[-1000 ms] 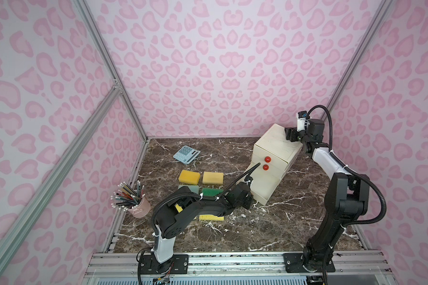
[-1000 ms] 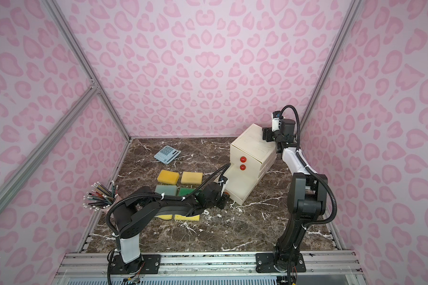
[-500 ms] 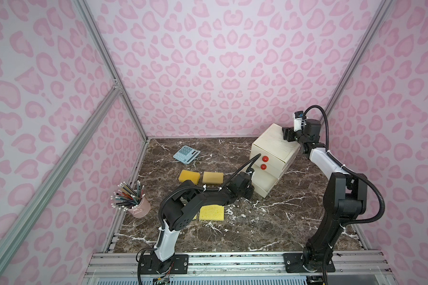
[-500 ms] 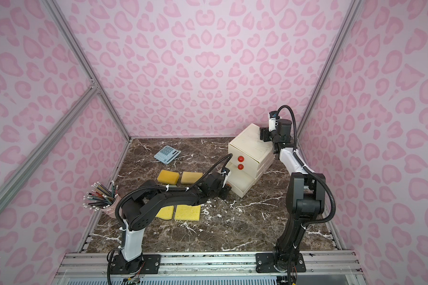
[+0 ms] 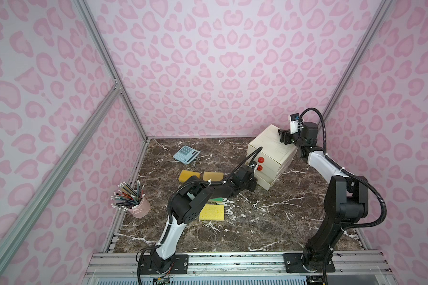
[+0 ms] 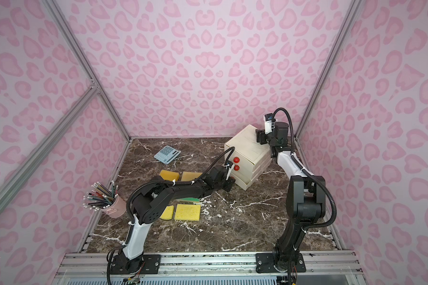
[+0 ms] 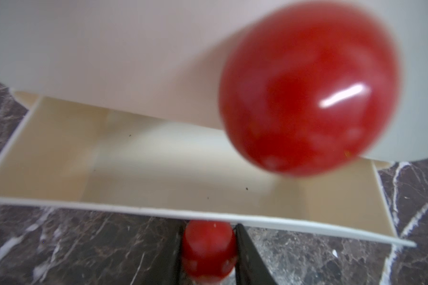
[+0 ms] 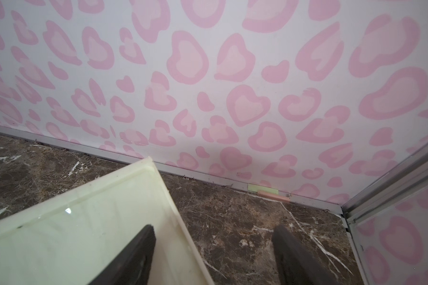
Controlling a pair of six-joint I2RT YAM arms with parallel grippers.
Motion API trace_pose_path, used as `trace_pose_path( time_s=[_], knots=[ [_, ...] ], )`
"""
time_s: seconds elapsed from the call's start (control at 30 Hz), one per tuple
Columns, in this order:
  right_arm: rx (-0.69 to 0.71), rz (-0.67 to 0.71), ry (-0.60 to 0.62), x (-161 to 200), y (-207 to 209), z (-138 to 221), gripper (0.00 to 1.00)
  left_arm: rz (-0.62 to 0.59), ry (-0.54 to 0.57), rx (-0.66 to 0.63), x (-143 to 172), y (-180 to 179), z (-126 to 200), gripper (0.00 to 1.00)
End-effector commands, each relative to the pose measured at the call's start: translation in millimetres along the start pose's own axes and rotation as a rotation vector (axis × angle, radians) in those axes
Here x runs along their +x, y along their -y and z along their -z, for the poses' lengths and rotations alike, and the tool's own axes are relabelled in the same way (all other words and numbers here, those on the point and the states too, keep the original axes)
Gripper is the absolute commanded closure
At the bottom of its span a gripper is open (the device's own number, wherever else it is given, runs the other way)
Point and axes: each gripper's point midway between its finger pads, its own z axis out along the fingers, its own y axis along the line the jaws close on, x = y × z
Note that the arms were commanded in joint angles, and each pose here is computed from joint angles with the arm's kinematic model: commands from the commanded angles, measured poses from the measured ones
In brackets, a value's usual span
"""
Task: Take the sponge out of the drawer
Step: Close the drawer of the storage box.
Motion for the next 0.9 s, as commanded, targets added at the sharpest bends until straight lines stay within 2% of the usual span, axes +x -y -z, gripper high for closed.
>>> trace_pose_path(
  time_s=[0.0,0.23,0.43,0.77,0.87],
  knots=[
    [-0.157,-0.145,-0.483,135,-50,19,0.24,0.051,0.052,0.004,-9,-2,0,0.89],
    [-0.207,-0.125,-0.517,152,-81,35,0.26,0.106,0.072,0.013,6,-5,4,0.87],
    [-0.244,-0.133,-0.484,150,-103,60,0.26,0.13,0.065,0.019,18,-5,7,0.87],
    [-0.258,-0.101,-0.469,144,-122,88,0.25,0.103,0.038,0.08,44,27,41,0.87],
    [-0.245,-0.106,-0.481,147,-121,91,0.26,0.111,0.029,0.067,48,25,46,0.87]
  ],
)
